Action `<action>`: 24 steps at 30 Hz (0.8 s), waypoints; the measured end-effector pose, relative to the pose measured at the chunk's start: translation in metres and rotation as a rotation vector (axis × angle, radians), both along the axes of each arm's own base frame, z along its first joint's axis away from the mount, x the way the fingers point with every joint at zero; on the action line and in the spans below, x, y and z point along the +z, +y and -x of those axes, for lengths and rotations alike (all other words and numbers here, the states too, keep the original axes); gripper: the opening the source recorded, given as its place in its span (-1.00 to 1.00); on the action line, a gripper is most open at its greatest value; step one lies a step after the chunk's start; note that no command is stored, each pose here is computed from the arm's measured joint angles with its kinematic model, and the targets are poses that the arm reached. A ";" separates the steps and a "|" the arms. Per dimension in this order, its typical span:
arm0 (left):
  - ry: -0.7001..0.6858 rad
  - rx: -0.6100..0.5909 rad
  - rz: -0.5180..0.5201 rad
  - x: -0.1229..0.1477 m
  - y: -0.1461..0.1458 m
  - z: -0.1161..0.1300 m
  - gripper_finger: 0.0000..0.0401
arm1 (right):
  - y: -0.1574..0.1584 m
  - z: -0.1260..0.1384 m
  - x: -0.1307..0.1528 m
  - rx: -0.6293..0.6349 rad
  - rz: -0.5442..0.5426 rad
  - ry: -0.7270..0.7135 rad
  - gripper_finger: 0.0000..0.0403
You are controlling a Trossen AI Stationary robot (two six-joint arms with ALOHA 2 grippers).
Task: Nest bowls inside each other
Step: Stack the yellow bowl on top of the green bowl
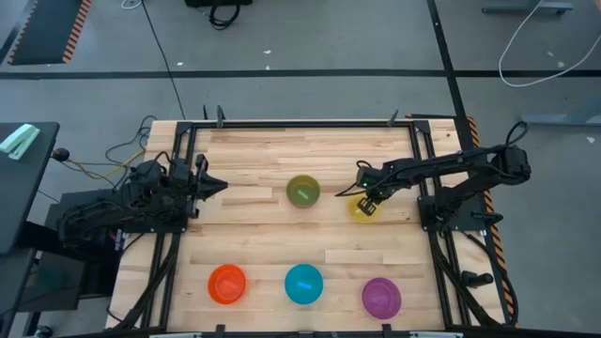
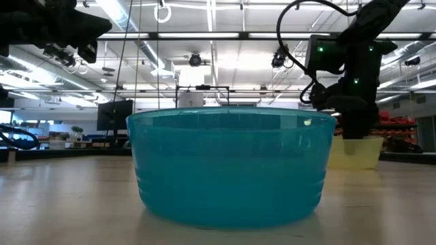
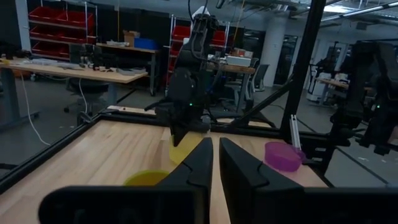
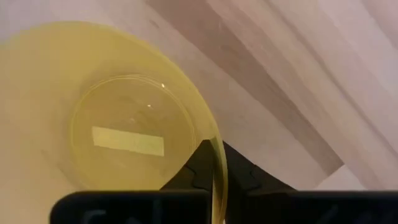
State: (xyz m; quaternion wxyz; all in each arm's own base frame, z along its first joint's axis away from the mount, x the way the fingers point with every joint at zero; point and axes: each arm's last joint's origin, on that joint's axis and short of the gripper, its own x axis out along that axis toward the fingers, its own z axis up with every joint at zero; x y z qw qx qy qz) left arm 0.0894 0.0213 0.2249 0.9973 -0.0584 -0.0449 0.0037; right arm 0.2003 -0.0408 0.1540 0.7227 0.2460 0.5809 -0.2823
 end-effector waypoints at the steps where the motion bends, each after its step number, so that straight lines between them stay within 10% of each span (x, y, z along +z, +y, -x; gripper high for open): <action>1: 0.003 0.000 0.001 0.000 0.000 0.000 -0.84 | 0.000 0.000 0.001 0.001 0.001 -0.003 -0.96; 24: 0.105 0.013 -0.017 -0.010 0.000 0.000 -0.89 | -0.020 -0.076 0.125 0.146 0.125 -0.312 -0.99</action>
